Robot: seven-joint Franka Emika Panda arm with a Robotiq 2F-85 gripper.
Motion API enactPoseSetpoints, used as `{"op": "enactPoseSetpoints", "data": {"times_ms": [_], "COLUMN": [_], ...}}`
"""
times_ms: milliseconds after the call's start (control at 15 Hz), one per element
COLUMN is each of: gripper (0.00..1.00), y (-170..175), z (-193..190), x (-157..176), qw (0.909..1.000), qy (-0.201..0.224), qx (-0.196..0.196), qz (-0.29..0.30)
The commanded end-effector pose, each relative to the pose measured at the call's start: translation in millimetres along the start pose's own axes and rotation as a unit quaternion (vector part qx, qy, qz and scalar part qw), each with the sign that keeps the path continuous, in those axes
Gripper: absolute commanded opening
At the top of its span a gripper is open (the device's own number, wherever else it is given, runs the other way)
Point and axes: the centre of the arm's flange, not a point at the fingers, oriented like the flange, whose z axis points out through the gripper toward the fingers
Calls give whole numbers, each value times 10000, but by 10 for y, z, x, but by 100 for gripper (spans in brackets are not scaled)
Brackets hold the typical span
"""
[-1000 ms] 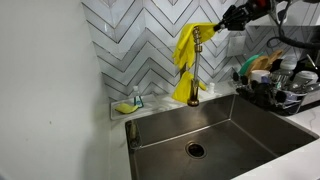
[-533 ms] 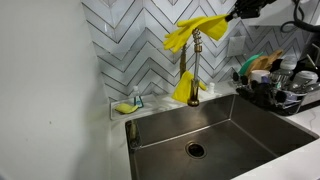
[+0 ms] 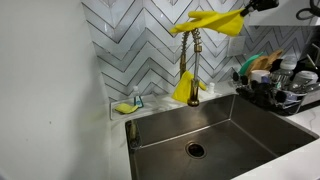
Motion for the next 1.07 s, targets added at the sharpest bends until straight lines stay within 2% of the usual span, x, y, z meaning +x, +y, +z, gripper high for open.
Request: {"op": "enactPoseSetpoints", "data": {"times_ms": [0, 400, 600, 667, 1000], "gripper": [0, 0, 0, 1, 1], "y": [64, 29, -7, -52, -62], "z": [-233, -603, -765, -678, -773], "x": [-93, -224, -398, -301, -393], "qw": [9991, 9960, 9943, 9959, 9947], "qy": [406, 815, 678, 685, 706], "qx": [71, 371, 686, 527, 630], "qz": [136, 5, -452, -250, -408]}}
